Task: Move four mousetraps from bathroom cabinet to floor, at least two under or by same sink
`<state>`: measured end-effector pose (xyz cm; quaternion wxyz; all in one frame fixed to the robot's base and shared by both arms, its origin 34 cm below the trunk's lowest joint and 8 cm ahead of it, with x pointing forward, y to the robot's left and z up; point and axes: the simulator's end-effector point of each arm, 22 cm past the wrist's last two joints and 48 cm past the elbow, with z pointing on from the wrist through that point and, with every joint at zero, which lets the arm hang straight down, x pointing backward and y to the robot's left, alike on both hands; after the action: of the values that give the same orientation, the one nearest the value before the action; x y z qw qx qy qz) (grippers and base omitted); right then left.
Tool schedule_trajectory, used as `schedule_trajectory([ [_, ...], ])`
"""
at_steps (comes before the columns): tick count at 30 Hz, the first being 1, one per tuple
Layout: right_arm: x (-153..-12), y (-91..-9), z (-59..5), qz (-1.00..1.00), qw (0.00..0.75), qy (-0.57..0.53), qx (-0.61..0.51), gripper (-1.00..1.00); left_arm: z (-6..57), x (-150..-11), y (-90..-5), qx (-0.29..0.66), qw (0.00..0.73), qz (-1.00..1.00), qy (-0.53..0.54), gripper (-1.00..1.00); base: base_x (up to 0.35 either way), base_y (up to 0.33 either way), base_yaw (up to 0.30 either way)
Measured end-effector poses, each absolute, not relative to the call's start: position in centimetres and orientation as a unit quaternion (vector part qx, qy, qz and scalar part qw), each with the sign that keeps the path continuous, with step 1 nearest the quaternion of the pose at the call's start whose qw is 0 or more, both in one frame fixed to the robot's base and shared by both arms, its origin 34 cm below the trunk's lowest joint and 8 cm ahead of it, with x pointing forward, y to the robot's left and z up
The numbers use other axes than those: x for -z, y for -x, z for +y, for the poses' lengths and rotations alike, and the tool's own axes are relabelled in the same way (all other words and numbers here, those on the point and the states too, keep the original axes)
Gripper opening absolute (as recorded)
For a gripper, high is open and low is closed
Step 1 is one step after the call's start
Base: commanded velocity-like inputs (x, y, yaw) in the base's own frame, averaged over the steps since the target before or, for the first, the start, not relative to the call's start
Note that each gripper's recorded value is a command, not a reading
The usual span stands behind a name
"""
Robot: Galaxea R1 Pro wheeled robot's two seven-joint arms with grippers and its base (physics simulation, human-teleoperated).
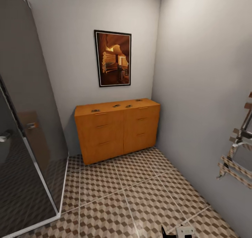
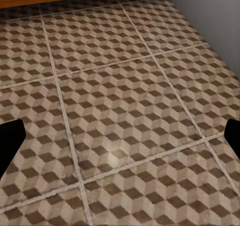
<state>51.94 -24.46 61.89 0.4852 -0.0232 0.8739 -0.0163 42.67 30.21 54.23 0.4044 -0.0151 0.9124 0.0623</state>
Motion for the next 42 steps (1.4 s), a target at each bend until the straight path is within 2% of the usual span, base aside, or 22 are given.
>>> schedule_trajectory([
  [10, -61.89, -51.94, -24.45, 0.874, 0.485, 0.023, 0.016, 1.00, 30.18, -54.22, -42.66, -0.062, 0.404, 0.912, 0.015, 1.00, 0.224, -0.209, 0.217],
  [24, -61.92, -51.95, -24.45, 0.873, 0.486, 0.023, 0.016, 1.00, 30.18, -54.22, -42.66, -0.062, 0.404, 0.912, 0.015, 1.00, 0.230, -0.191, 0.041],
  [33, -62.20, -52.13, -24.36, 0.870, 0.493, 0.023, 0.016, 1.00, 30.18, -54.23, -42.68, -0.062, 0.404, 0.912, 0.015, 1.00, 0.231, -0.186, 0.168],
  [42, -62.23, -52.14, -24.35, 0.869, 0.493, 0.023, 0.016, 1.00, 30.19, -54.23, -42.68, -0.062, 0.404, 0.912, 0.015, 1.00, 0.230, -0.073, 0.203],
])
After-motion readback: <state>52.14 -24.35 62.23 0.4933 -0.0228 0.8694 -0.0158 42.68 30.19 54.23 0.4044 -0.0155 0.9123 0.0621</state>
